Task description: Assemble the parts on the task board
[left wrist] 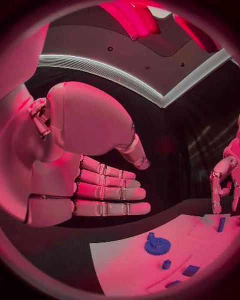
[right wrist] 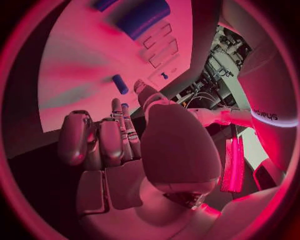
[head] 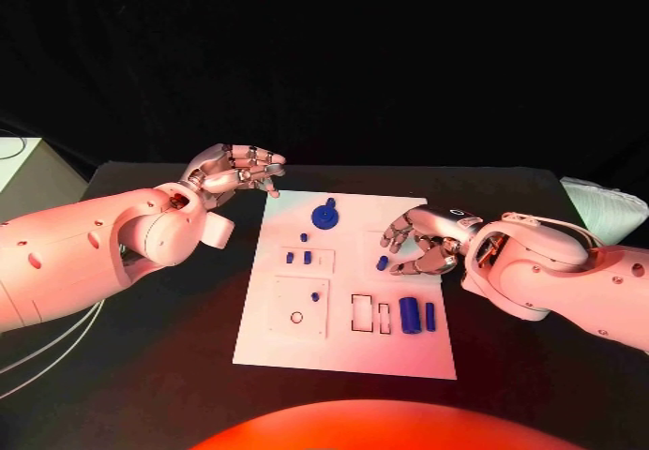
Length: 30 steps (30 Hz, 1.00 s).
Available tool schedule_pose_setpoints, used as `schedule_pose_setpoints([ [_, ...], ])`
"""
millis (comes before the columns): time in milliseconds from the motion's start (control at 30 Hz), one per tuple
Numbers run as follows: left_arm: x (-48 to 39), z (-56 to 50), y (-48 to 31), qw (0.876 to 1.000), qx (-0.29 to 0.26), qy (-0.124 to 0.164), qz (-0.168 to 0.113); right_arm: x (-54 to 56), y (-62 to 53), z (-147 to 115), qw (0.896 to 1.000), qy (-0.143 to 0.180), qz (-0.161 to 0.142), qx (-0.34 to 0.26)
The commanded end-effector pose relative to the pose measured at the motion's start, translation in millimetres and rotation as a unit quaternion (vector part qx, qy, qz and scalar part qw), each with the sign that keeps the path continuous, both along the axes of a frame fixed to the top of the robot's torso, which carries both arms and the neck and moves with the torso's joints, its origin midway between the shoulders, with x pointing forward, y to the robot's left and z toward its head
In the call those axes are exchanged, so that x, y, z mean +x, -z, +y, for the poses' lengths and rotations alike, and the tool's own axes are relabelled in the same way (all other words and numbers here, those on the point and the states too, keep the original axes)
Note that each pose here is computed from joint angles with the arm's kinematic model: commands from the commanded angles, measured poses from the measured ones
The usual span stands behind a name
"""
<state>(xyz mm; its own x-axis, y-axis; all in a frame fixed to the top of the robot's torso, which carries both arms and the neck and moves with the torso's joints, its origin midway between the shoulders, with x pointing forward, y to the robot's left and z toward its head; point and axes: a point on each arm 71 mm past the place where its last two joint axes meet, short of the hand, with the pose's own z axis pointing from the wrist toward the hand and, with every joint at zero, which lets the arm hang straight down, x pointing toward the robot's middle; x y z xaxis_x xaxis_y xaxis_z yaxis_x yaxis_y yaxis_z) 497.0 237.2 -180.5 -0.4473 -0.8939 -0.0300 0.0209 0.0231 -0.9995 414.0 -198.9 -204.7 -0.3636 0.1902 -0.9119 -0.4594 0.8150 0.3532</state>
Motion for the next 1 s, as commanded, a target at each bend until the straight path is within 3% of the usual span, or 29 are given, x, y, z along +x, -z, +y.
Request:
schedule_pose_setpoints([
  [33,-0.1,-1.1,-1.8,1.000,-0.010,-0.003,-0.009,-2.3,9.1,1.2,0.998,-0.002,-0.005,-0.060],
  [300,0.1,0.6,-1.7,1.000,-0.010,-0.005,-0.010,-4.6,17.6,10.4,0.998,0.007,-0.013,-0.067],
  [1000,-0.4,3.7,-0.8,1.000,-0.007,-0.003,-0.004,-0.8,22.4,27.2,0.998,0.018,-0.041,-0.052],
])
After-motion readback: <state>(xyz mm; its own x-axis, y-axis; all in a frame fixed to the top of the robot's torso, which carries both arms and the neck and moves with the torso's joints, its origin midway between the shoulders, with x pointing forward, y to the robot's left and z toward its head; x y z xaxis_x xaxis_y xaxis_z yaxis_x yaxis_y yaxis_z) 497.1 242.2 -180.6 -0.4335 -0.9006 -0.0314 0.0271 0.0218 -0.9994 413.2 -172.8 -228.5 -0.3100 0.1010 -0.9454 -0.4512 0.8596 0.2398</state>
